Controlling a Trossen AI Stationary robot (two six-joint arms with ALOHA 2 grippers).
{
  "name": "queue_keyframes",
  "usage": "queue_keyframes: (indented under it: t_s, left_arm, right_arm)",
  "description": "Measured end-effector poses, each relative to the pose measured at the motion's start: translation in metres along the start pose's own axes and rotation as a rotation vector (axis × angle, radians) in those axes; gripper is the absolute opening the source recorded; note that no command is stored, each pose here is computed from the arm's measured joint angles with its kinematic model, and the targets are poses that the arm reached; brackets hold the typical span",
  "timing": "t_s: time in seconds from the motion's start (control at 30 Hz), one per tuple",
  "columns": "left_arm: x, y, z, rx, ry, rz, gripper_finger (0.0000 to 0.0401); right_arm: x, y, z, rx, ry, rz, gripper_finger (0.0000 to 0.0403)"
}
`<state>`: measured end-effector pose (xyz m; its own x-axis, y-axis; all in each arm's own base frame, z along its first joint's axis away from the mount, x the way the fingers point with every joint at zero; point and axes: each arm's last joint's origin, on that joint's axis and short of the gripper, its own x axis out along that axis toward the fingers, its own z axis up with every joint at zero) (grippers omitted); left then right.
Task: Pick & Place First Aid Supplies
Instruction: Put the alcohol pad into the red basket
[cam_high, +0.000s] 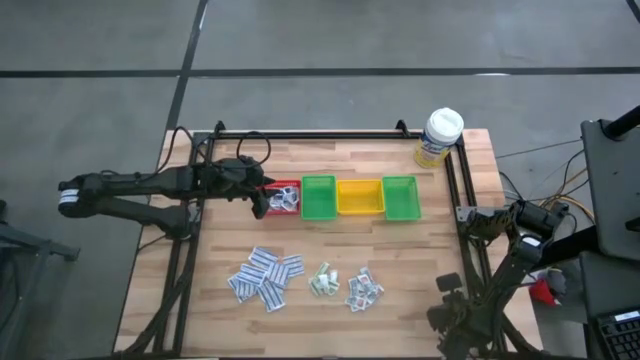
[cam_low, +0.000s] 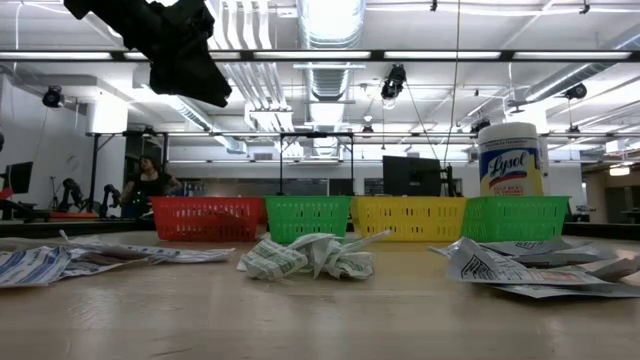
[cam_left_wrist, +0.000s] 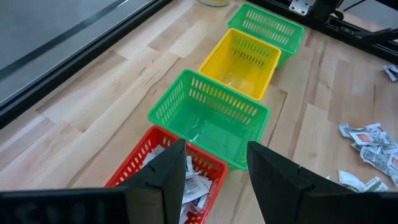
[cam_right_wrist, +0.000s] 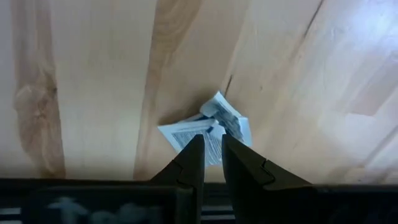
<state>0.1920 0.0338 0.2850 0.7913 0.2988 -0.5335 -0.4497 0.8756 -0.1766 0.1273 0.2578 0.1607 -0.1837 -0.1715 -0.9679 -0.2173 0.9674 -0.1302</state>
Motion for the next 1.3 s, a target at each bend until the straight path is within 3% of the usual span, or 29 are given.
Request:
queue_keyframes:
  t_s: [1.13, 1.3]
  left_arm:
    - [0.000, 0.000, 0.000, 0.000, 0.000, 0.001, 0.0163]
    - [0.000, 0.000, 0.000, 0.000, 0.000, 0.001, 0.0163]
  right_arm:
    - [0.010, -0.002, 0.000, 0.003, -0.006, 0.007, 0.0054]
    - [0.012, -0.001, 0.000, 0.004, -0.003, 0.003, 0.0035]
